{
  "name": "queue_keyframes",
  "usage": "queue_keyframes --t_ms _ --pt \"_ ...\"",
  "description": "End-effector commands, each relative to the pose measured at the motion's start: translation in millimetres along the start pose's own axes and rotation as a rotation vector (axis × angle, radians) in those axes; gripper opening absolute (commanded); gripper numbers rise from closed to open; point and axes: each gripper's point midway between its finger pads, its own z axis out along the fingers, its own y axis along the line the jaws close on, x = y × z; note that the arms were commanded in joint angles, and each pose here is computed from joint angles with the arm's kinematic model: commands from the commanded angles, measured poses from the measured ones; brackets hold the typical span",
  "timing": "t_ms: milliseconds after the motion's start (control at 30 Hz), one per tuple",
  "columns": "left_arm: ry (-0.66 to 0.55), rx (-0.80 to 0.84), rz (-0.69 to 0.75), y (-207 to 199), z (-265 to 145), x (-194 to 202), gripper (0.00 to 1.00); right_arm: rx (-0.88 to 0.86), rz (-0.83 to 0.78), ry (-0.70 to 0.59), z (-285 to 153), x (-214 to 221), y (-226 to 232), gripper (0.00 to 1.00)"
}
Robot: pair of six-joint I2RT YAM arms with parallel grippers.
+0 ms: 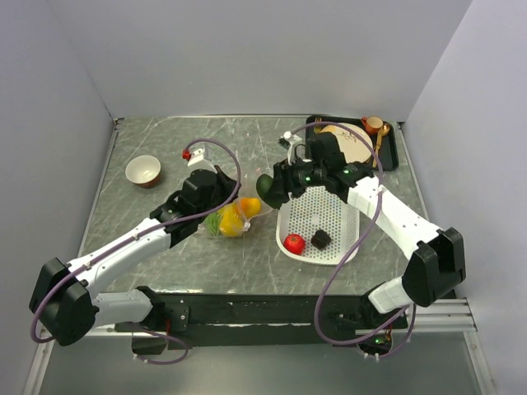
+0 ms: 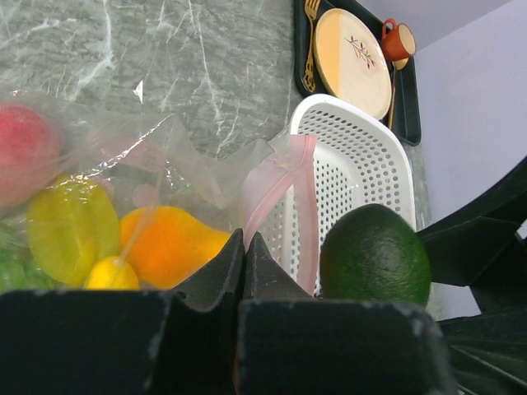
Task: Place the food in the zip-top bag and seal the zipper
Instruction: Place the fake fruit in the zipper food storage bag.
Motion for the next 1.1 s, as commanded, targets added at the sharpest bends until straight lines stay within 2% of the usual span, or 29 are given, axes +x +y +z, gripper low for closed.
queue_keyframes --t_ms 0,367,467,600,667,767,967,1067 --pt "-0.06 0.066 -0.029 -21.2 -10.4 -22.4 0.01 -0.025 -0.061 -0.019 7.2 -21.0 14.5 0.42" --pt "-0.085 0.073 -0.024 -23.9 -17.5 -31.7 0.01 0.084 0.04 0.05 50.9 -29.8 -9.1 0.4" --pt "-0.08 0.044 -0.014 -17.7 -18.7 -30.5 0.01 0.093 0.056 0.028 53.6 -36.8 -10.0 0.47" --pt "-0.084 0.046 -0.015 -18.1 -19.3 -31.4 0.01 0.069 0.058 -0.019 53.9 -49.1 -3.4 0.53" --pt "-0.082 0.039 -0.012 -17.3 -19.3 -31.5 0.01 0.049 0.06 -0.036 51.7 -53.2 1.4 0.63" --pt "-0.084 0.037 -0.011 -17.6 -18.8 -32.4 0.01 0.049 0.057 -0.071 47.9 -60.1 4.2 0.72" --pt "-0.09 0.046 -0.019 -18.9 -20.3 -34.1 0.02 0.0 0.033 -0.073 43.8 -59.1 14.2 0.74" --pt "-0.091 0.045 -0.017 -18.8 -21.6 -34.5 0.01 0.169 0.041 -0.05 32.5 -51.6 -11.3 0.74"
